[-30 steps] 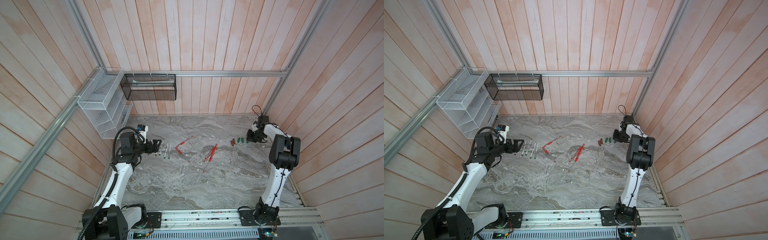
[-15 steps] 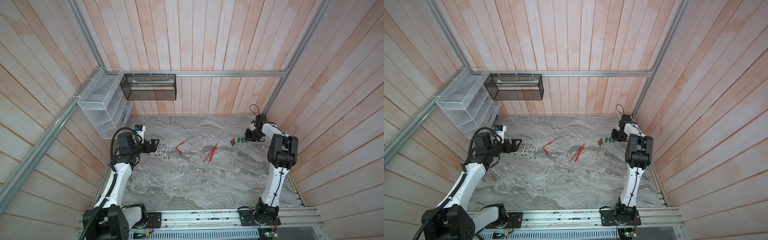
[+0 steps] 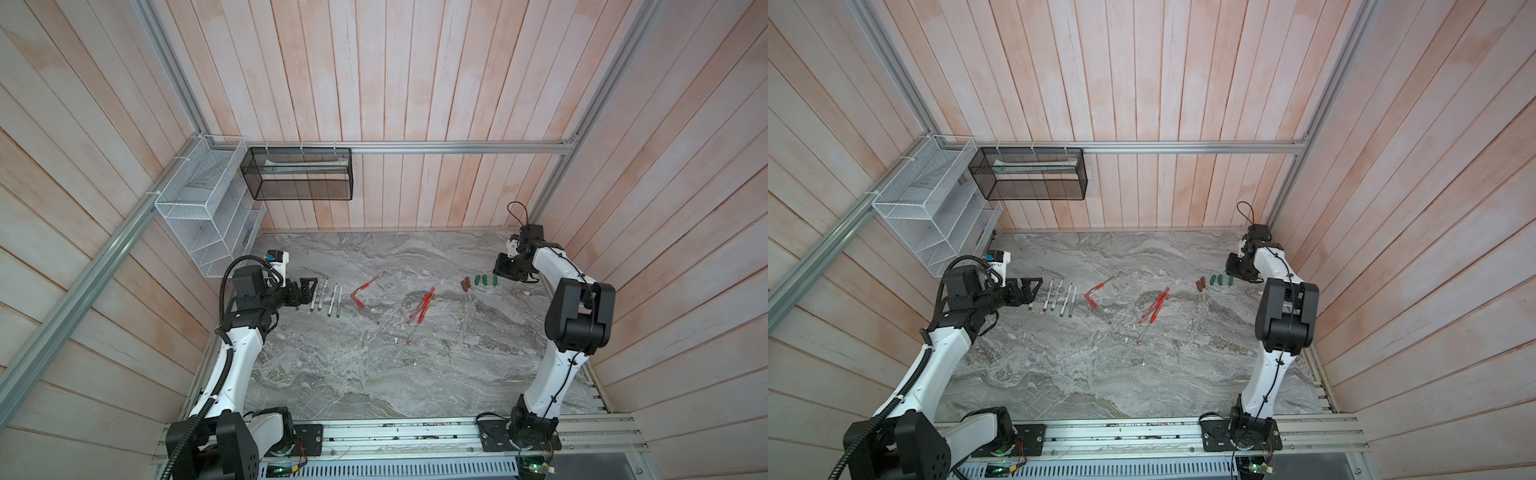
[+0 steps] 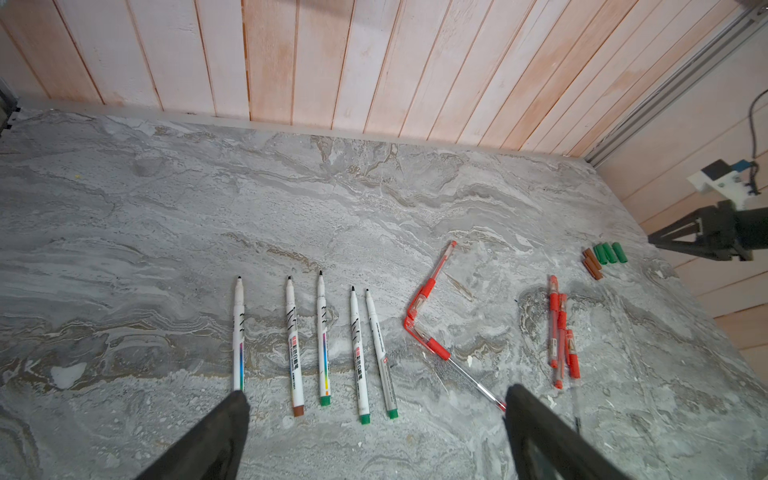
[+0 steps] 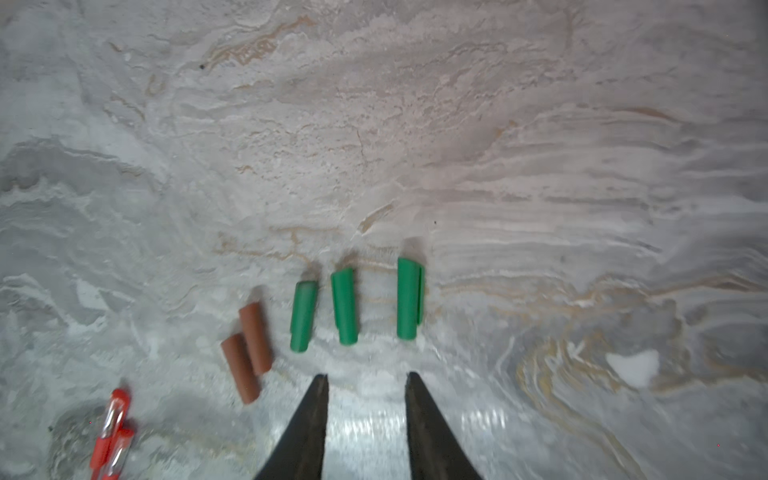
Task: Open the pen caps
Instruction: 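Lower the green cap beside the other caps and open the right gripper, then move the right gripper to the red gel pens and close on one's cap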
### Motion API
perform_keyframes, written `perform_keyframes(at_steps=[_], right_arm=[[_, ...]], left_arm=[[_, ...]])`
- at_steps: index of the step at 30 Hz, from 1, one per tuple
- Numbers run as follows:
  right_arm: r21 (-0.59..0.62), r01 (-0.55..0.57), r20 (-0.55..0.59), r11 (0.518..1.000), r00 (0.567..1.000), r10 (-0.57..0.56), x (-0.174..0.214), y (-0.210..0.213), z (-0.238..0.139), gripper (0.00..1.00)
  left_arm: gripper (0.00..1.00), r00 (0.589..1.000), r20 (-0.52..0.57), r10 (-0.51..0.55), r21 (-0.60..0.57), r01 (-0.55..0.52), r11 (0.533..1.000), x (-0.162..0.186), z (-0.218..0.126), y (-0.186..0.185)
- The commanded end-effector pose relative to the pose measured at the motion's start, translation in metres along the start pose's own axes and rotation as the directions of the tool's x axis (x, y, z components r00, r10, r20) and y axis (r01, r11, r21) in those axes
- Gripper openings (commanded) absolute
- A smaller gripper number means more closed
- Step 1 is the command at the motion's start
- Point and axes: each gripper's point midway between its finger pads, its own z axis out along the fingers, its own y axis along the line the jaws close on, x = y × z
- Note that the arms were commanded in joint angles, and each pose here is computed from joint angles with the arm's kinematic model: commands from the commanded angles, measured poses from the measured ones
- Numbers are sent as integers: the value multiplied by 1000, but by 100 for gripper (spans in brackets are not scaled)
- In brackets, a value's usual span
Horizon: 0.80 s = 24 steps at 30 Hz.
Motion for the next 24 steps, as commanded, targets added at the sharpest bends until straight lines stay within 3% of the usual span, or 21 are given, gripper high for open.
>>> perform_keyframes(at_steps=[1,15,24], right_arm=[[-9,-15,42,1000,999,15,11,12,-16,35],[-35,35,66,999,997,-33,97,103,-41,45],[-93,94,12,991,996,-93,156,163,-21,45]], left_arm=[[97,1000,29,5,20,-5,1000,-2,-2,-3],[97,1000,7,-4,40,4,999,2,4,-6],[97,1000,-15,-7,70,8,998,7,12,-13]])
